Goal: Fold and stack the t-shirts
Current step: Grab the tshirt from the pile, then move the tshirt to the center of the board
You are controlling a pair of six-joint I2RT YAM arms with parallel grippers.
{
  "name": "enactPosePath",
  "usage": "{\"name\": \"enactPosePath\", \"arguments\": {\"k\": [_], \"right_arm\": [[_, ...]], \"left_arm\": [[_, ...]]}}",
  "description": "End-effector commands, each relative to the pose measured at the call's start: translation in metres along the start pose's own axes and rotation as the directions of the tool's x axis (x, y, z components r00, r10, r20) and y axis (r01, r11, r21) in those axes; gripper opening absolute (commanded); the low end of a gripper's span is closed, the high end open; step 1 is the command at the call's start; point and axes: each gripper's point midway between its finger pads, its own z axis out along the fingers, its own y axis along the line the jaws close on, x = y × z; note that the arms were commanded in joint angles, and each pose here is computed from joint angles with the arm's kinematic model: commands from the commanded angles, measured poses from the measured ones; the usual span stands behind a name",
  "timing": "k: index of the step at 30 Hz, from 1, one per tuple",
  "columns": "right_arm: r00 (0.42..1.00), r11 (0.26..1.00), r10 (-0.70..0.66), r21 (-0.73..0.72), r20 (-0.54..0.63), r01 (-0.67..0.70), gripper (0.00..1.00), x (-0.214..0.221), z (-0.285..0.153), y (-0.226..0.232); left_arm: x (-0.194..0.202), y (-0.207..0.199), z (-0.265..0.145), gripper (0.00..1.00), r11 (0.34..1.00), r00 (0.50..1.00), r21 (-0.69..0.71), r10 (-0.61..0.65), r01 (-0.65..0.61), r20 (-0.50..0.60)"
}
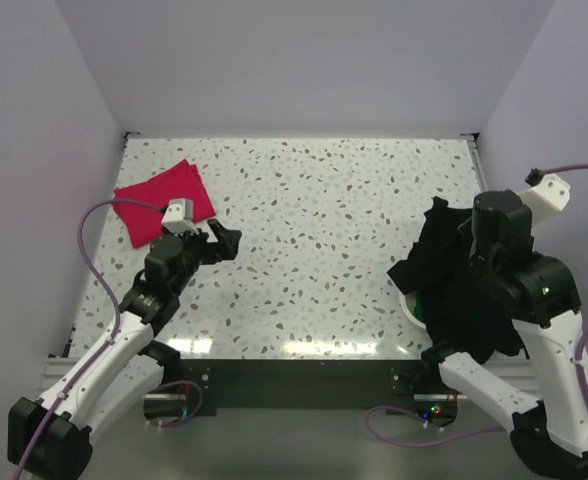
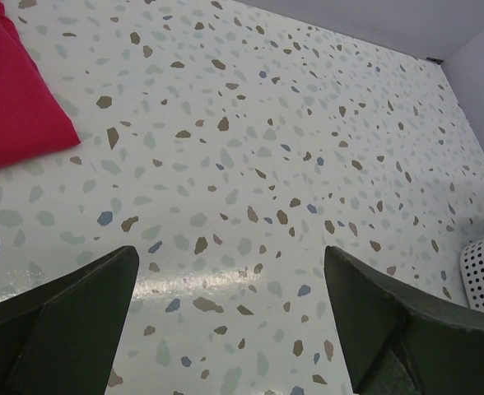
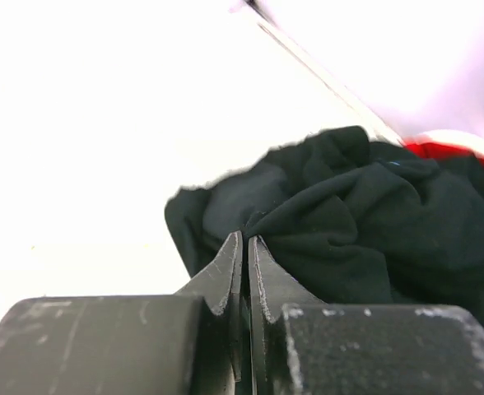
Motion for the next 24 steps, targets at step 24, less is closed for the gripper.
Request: {"name": "enactPosePath", "arguments": {"k": [24], "right_arm": [[0.991, 0.334, 0.110, -0.942, 0.081, 0.039, 0.00, -0.130, -0.058, 0.371]], "left_arm": [[-0.020, 0.016, -0.017, 1.00, 0.994, 0.986, -0.054, 0.105, -0.099, 0.127]]}}
